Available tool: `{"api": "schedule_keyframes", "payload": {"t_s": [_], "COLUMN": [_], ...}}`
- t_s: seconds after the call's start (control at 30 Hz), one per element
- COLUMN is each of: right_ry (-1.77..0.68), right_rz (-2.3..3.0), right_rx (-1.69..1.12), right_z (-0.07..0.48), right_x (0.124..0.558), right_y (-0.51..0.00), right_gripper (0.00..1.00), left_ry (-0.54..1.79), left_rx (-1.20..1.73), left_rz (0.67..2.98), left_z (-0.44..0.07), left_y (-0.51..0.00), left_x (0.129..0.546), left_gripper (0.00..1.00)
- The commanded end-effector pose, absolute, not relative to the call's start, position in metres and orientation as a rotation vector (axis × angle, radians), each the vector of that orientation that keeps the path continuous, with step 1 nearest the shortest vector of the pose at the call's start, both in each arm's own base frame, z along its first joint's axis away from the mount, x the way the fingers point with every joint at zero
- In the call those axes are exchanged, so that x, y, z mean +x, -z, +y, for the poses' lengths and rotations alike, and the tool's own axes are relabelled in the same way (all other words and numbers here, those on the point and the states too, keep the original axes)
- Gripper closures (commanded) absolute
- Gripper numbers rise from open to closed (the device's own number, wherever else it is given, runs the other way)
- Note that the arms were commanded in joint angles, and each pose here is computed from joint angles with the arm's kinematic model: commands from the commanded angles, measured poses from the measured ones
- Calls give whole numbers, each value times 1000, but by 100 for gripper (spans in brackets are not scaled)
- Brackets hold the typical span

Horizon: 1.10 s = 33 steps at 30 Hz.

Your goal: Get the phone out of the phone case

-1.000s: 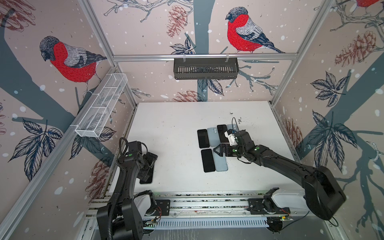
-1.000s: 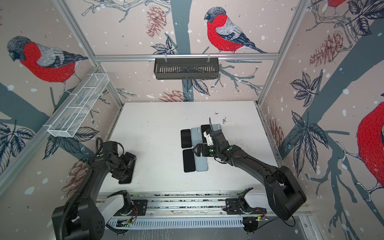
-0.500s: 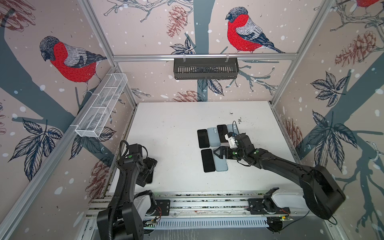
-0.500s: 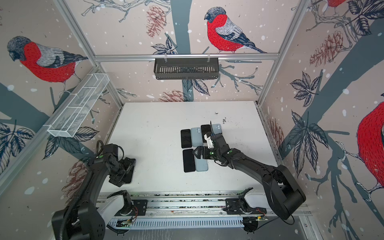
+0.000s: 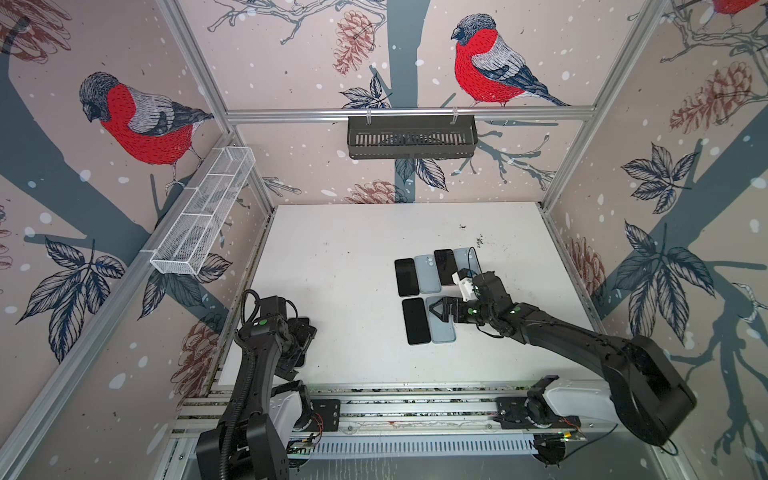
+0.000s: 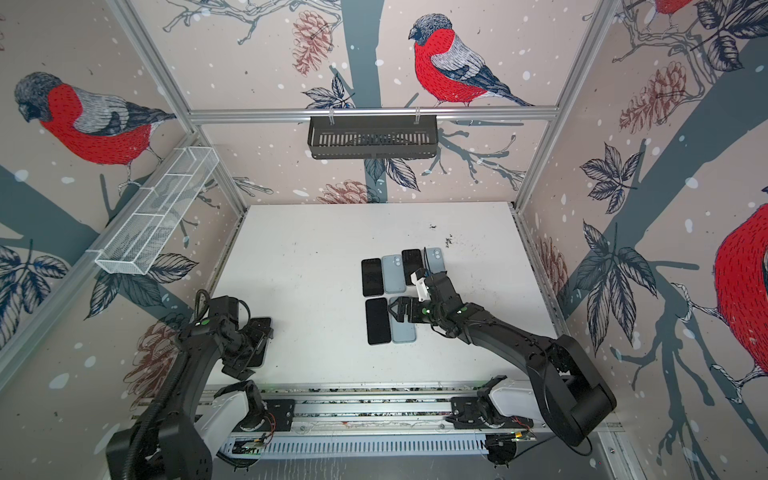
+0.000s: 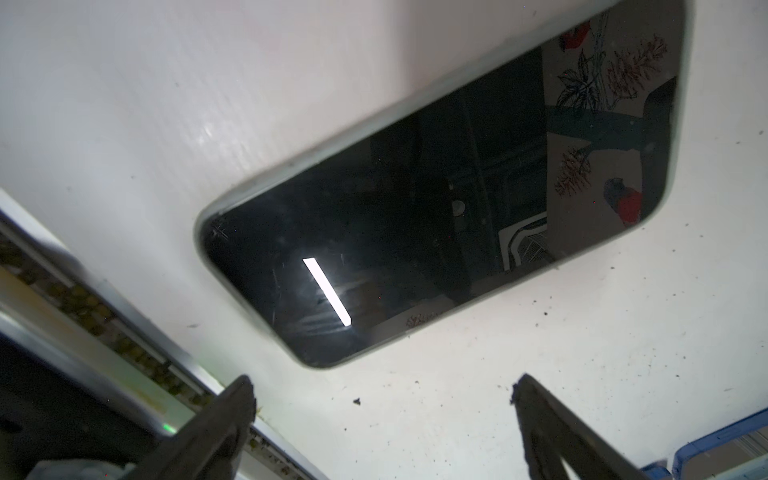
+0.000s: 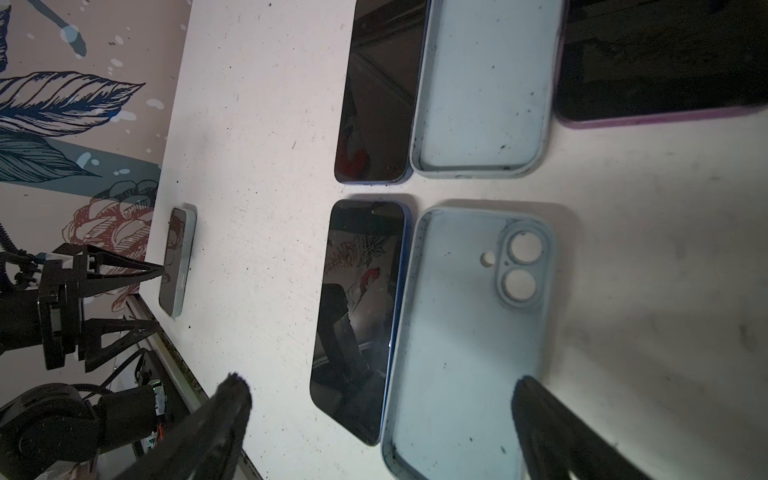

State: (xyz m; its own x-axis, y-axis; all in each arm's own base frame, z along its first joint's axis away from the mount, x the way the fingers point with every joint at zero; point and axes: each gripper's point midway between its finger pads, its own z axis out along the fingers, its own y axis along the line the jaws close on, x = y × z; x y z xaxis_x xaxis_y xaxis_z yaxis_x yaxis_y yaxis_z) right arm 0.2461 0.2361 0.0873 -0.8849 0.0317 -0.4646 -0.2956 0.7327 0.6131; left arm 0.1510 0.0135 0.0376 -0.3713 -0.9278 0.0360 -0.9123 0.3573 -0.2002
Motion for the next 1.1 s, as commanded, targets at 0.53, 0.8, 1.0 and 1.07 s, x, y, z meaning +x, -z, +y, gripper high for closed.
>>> {"api": "schedule_keyframes", "payload": {"t_s": [0.53, 0.8, 1.0, 1.07], "right_ry": [-1001, -1009, -1015, -1017], "right_rz": [2444, 2441, 2440, 2436], "right_rx": [-178, -160, -159, -164], "right_z": [230, 229, 232, 233], "right_x": [253, 257, 261, 263], "right_y": [-92, -90, -92, -93], "right_gripper": [0, 0, 0, 0], "left_ry": [323, 561, 612, 630], "left_rx": [-1763, -1648, -1484, -1403], "left_rz": [2370, 2289, 2290, 2301], "left_z": [23, 12, 13, 13], "left_y": [-16, -25, -41, -51], "left_x": [178, 216, 245, 257], "left_gripper": [4, 5, 6, 6]}}
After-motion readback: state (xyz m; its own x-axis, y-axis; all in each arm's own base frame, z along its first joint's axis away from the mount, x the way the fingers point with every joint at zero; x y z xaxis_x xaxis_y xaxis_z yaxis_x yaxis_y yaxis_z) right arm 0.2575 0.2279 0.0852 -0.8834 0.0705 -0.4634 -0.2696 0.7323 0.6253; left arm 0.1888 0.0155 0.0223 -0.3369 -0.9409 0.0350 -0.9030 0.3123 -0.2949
